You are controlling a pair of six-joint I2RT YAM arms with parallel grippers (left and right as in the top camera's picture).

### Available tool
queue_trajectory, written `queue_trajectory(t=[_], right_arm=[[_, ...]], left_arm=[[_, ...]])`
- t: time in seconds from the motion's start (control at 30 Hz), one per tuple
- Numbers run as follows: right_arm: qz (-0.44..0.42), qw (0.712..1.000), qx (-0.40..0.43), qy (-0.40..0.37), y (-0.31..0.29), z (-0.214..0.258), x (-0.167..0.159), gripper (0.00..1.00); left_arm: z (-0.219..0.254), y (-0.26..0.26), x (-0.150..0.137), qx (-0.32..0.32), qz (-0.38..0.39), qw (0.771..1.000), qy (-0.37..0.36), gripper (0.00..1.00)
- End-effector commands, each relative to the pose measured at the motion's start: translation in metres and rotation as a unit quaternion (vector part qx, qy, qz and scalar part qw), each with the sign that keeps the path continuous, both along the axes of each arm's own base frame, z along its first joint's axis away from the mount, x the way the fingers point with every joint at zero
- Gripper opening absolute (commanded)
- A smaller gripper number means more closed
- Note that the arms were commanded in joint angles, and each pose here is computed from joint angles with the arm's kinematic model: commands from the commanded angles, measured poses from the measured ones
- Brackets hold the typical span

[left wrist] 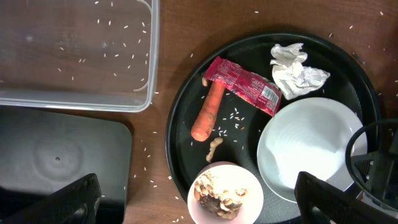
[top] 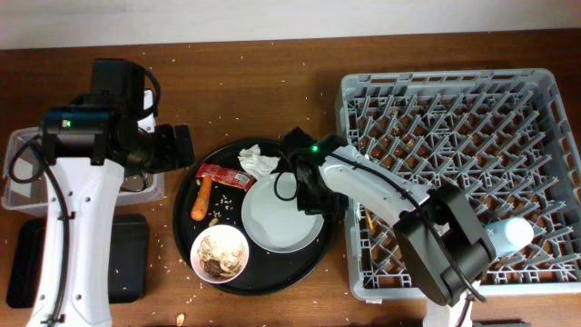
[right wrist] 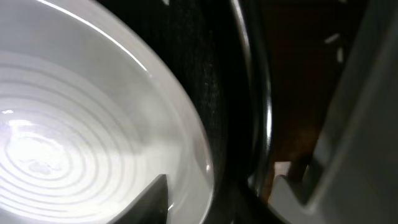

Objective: Sort waste into correct bins and load items into the dishwasher rack
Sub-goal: 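Grasp the white plate edge with the right gripper and lay it in the rack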

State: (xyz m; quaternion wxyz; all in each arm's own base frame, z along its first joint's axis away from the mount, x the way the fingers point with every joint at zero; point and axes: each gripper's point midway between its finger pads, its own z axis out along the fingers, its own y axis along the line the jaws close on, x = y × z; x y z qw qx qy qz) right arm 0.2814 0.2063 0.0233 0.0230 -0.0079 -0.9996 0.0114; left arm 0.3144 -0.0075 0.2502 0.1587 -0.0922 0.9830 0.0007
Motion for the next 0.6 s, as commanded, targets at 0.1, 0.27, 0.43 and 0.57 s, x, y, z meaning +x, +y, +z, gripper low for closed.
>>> queue_trajectory(t=[0.1, 0.27, 0.43, 0.57], right_arm=[[0.004, 1.0, -0.001, 0.024, -0.008, -0.025, -0.017, 0.12], [0.018, 0.999, 0.021, -0.045, -0.003, 0.032, 0.003, 0.04], [0.008, 0.985, -0.007, -0.174, -0.029, 0.15, 0.024, 0.04], [-0.075, 0.922, -0.146, -0.349, -0.132, 0.272, 0.036, 0.04]], left_arm=[[0.007, 0.003, 0.0, 0.005, 0.003, 1.0, -0.012, 0.99], [0.007, 0.003, 0.0, 0.005, 0.003, 1.0, -0.013, 0.99], [0.007, 0.003, 0.0, 0.005, 0.003, 1.0, -0.012, 0.99], [0.007, 0.003, 0.0, 0.005, 0.003, 1.0, -0.012, 0.99]])
